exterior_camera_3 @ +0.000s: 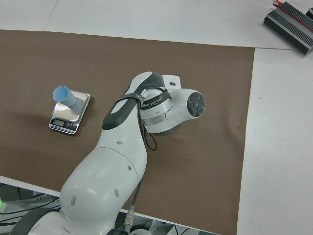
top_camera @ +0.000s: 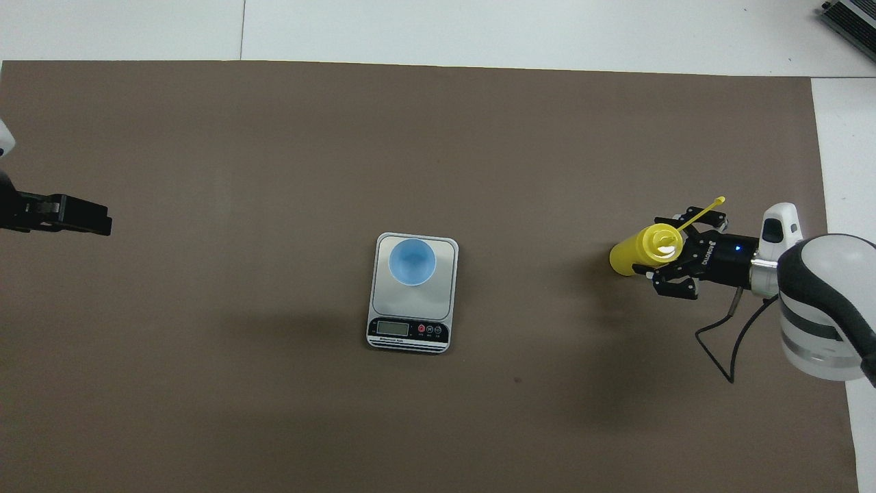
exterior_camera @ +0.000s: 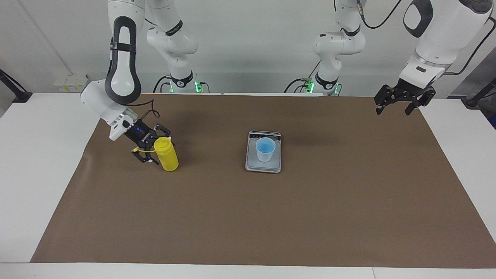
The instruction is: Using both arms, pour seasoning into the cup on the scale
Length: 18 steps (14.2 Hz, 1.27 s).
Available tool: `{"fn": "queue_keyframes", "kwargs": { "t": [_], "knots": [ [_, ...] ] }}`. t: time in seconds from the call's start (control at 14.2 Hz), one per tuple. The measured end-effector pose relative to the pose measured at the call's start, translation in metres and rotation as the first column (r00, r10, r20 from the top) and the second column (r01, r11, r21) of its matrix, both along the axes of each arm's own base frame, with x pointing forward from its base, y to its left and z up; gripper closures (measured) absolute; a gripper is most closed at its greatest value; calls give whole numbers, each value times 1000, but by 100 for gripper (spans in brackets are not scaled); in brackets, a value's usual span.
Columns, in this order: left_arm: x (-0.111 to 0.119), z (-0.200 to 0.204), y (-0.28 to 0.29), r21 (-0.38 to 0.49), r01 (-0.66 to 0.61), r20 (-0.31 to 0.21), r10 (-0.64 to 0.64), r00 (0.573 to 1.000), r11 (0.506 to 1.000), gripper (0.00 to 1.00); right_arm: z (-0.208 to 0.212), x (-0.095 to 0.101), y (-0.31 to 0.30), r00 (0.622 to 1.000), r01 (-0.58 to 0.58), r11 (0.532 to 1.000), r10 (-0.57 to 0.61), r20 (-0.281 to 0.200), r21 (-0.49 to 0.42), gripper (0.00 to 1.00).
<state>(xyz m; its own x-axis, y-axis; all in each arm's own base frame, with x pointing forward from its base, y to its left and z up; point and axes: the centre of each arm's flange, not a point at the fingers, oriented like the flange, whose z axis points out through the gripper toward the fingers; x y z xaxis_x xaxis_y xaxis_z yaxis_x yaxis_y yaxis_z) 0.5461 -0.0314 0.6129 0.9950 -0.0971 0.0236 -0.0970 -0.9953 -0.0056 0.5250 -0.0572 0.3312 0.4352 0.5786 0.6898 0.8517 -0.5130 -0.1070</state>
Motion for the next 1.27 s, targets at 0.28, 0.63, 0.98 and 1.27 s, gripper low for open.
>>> {"fn": "queue_keyframes", "kwargs": {
  "t": [0.28,0.63,0.98,1.27],
  "knots": [
    [0,0,0,0,0,0,0,1000,1000,0,4,-3,-15,1000,-7,1000,7,-8,5,0],
    [0,0,0,0,0,0,0,1000,1000,0,20,-9,-63,995,-96,985,94,-26,-141,0],
    [0,0,0,0,0,0,0,1000,1000,0,65,-1,-94,989,-145,943,147,-17,-300,0],
    [0,0,0,0,0,0,0,1000,1000,0,113,1,-73,995,-89,921,69,-66,-378,0]
  ]
}}
